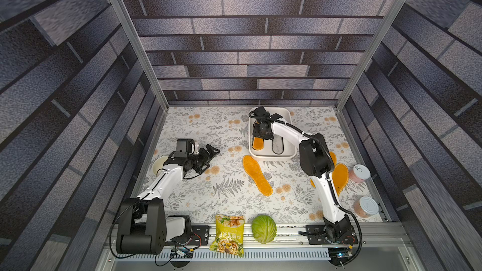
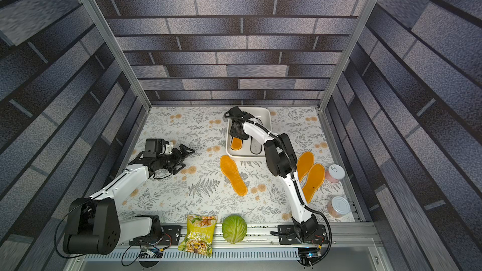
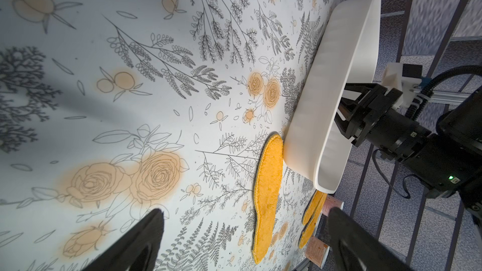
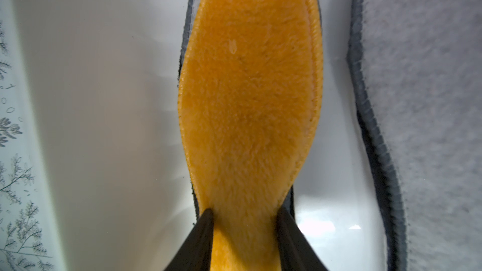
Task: Put the insoles into the storage box
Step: Place the insole in the storage box.
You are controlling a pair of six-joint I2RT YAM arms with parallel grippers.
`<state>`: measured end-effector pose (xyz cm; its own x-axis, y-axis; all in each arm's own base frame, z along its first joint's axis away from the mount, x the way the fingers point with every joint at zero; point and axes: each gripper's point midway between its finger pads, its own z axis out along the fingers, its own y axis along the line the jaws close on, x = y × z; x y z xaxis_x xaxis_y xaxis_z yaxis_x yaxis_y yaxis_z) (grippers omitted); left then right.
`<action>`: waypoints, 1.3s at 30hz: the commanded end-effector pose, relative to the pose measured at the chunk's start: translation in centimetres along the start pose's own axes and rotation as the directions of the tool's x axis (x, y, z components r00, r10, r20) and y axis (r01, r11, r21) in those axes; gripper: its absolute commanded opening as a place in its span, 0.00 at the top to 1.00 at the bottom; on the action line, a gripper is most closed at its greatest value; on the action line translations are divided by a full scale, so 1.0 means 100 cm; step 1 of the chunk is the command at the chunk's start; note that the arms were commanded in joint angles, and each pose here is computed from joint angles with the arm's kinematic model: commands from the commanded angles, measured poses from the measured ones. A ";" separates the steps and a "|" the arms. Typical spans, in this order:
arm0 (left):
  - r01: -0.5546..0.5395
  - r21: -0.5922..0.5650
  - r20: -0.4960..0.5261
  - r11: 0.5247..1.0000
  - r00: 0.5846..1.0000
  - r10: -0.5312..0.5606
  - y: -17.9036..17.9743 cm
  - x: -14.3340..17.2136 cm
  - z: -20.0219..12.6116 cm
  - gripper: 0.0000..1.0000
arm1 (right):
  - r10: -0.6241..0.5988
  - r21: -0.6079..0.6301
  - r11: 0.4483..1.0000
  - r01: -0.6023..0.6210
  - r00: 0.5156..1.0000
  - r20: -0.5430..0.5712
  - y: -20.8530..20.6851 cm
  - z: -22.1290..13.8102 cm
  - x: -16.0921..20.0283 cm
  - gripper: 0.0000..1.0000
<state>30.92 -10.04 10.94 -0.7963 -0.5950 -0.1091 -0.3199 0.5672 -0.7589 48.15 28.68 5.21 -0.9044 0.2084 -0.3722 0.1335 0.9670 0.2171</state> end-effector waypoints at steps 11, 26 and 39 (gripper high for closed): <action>-0.004 0.020 0.013 1.000 1.000 0.004 -0.004 -0.004 -0.003 0.00 | -0.033 0.007 0.999 0.032 0.998 0.061 -0.006 -0.040 -0.017 0.38; -0.008 0.027 0.006 1.000 1.000 0.008 -0.007 -0.004 -0.001 0.00 | -0.160 -0.086 0.982 0.170 0.981 0.105 0.001 -0.104 -0.023 0.29; -0.018 0.026 -0.014 0.999 1.000 0.018 -0.014 -0.004 0.007 0.00 | -0.218 -0.169 0.958 0.231 0.971 0.096 -0.042 -0.171 0.042 0.20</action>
<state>31.26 -10.57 10.49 -0.8069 -0.5818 -0.1021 -0.3149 0.5699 -0.7590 38.57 23.02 19.08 -0.8501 0.0665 -0.5225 -0.0858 0.9612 0.2620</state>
